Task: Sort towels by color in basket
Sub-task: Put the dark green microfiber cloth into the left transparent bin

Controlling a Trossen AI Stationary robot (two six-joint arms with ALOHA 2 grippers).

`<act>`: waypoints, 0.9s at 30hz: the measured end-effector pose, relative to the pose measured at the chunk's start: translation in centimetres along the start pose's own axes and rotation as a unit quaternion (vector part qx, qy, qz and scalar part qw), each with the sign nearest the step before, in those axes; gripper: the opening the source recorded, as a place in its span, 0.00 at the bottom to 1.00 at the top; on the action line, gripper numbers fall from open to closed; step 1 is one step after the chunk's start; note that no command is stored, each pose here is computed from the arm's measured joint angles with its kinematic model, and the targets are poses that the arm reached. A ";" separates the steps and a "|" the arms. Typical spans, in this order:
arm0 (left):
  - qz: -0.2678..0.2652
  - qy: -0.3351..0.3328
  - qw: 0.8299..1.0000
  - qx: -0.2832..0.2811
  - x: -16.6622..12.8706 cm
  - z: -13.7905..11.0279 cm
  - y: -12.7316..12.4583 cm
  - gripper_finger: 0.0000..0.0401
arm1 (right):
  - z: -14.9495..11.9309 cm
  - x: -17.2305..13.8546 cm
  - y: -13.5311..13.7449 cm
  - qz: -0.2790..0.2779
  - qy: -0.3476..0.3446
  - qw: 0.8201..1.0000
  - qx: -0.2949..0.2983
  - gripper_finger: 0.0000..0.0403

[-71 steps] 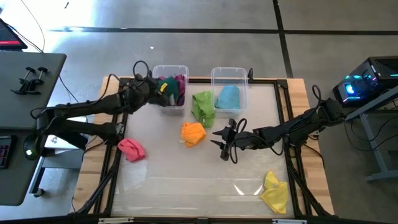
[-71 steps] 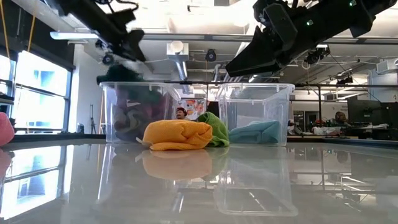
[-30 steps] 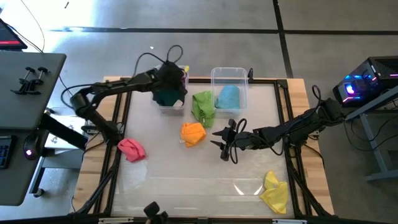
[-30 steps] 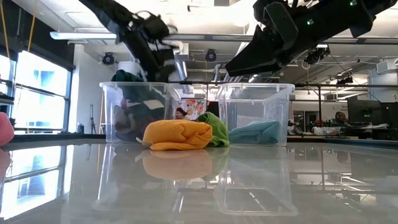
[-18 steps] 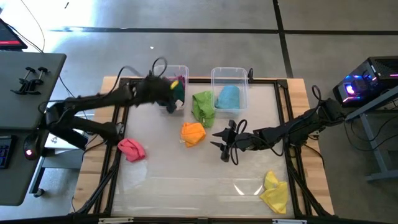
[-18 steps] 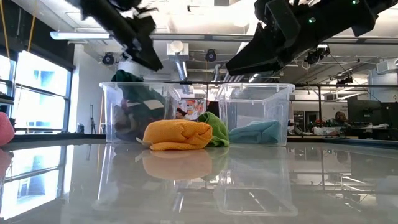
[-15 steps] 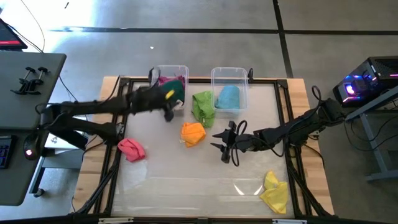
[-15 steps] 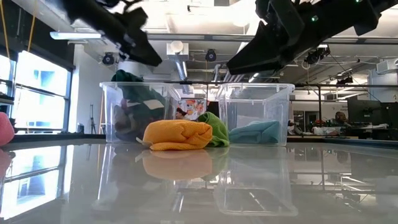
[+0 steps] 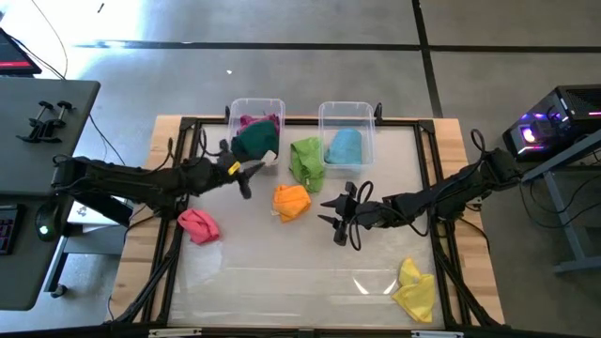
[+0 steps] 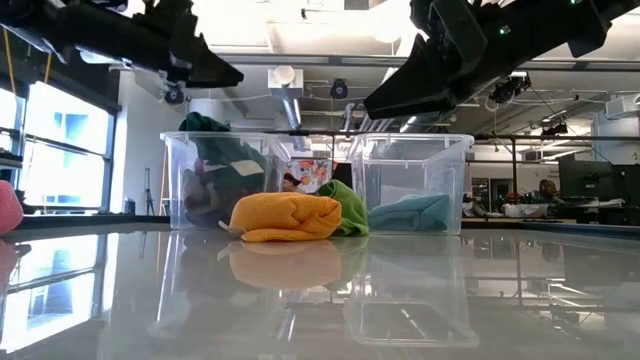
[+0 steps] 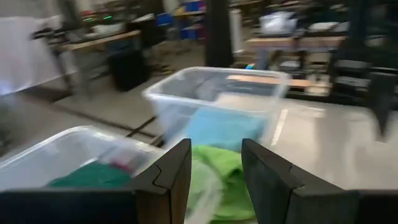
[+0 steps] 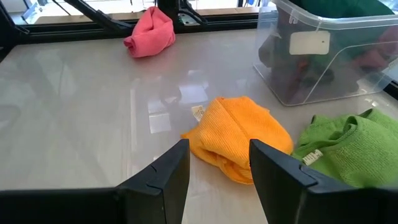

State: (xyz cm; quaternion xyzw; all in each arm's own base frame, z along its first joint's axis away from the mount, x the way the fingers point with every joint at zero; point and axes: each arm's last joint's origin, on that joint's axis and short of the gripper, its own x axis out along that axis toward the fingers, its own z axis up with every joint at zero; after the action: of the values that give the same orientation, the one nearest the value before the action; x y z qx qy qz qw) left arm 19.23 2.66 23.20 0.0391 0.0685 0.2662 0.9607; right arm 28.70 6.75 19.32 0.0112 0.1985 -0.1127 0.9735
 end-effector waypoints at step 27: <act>0.017 0.320 0.947 0.015 9.9 1.1 8.5 0.30 | 0.2 0.0 0.0 0.001 -0.009 1.000 -0.001 0.40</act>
State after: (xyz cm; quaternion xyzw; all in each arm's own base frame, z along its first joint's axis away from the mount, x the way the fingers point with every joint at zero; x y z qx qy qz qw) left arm 23.49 15.01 24.11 -0.0329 0.3750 0.2801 0.8831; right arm 28.78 6.77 19.50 0.0096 0.1894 -0.1119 0.9755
